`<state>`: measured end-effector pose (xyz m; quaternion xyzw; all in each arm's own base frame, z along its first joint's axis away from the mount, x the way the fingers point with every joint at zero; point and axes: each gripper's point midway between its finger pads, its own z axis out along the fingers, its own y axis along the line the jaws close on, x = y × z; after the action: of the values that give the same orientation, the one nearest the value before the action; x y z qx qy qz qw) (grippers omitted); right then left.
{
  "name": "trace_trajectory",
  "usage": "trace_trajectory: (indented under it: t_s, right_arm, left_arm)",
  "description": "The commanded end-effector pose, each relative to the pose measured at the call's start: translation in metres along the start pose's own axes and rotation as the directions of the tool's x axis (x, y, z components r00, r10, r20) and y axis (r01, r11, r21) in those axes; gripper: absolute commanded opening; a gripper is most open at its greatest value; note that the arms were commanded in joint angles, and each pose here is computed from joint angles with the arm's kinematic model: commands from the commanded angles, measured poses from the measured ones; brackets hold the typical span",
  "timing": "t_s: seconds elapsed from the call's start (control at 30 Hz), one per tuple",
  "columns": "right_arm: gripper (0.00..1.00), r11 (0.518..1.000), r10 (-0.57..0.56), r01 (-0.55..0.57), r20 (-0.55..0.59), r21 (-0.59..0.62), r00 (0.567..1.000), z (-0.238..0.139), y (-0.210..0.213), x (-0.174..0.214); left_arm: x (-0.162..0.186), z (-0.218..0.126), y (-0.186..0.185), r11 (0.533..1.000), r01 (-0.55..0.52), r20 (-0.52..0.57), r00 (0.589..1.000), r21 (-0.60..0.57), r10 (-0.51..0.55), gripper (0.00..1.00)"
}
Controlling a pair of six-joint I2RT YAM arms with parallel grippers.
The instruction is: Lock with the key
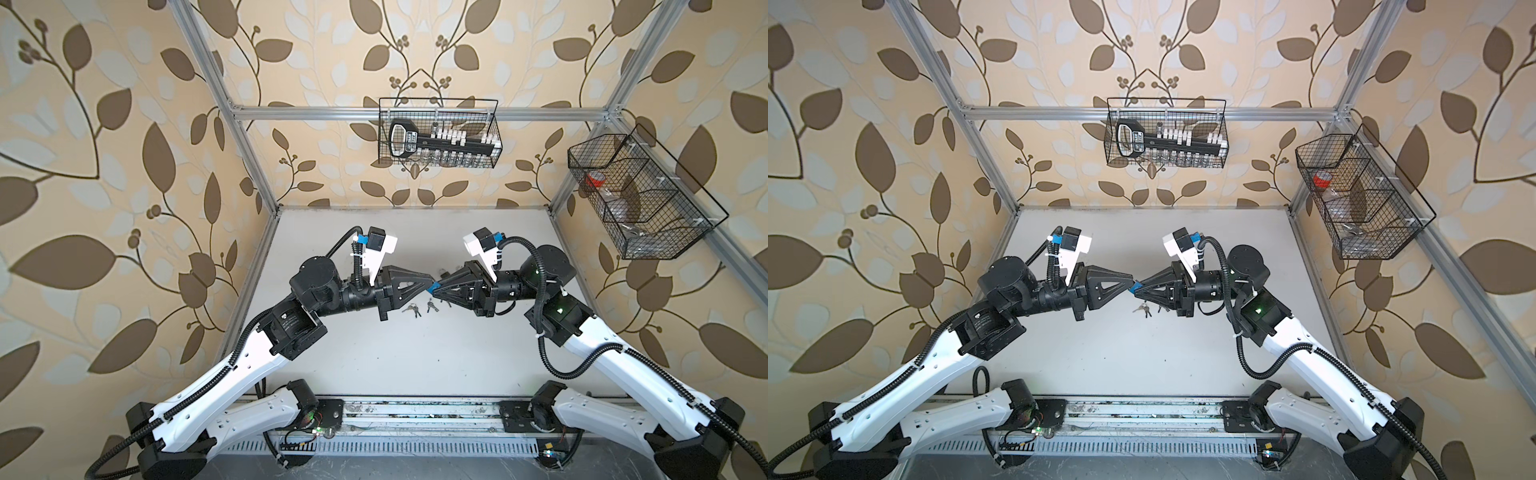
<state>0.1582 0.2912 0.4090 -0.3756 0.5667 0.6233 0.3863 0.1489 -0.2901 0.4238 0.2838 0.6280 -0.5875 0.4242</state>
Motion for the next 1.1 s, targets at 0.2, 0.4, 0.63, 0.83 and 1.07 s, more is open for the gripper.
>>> trace_trajectory:
  t_s: [0.2,0.4,0.63,0.83,1.07]
  right_arm:
    - [0.47,0.933,-0.254,0.248,-0.011,0.262,0.967,-0.027,-0.021,0.011]
    - [0.50,0.837,-0.225,0.216,-0.044,0.503,0.973,-0.050,-0.063,0.030]
    - [0.49,0.769,-0.204,0.197,-0.059,0.608,0.977,-0.036,-0.085,0.048]
    - [0.47,0.762,-0.269,0.259,-0.074,0.593,0.960,-0.006,-0.080,0.047]
    - [0.44,0.728,-0.289,0.268,-0.072,0.631,0.955,0.002,-0.093,0.039]
  left_arm:
    - [0.003,-0.023,0.036,0.947,0.013,0.005,1.000,-0.322,-0.012,0.00]
    - [-0.012,-0.033,0.065,0.863,0.037,0.049,0.999,-0.504,-0.014,0.00]
    - [-0.014,-0.036,0.079,0.816,0.090,0.082,0.995,-0.571,-0.052,0.00]
    - [-0.013,-0.033,0.079,0.824,0.110,0.099,0.993,-0.555,-0.066,0.00]
    - [-0.012,-0.032,0.076,0.837,0.101,0.088,0.994,-0.537,-0.063,0.00]
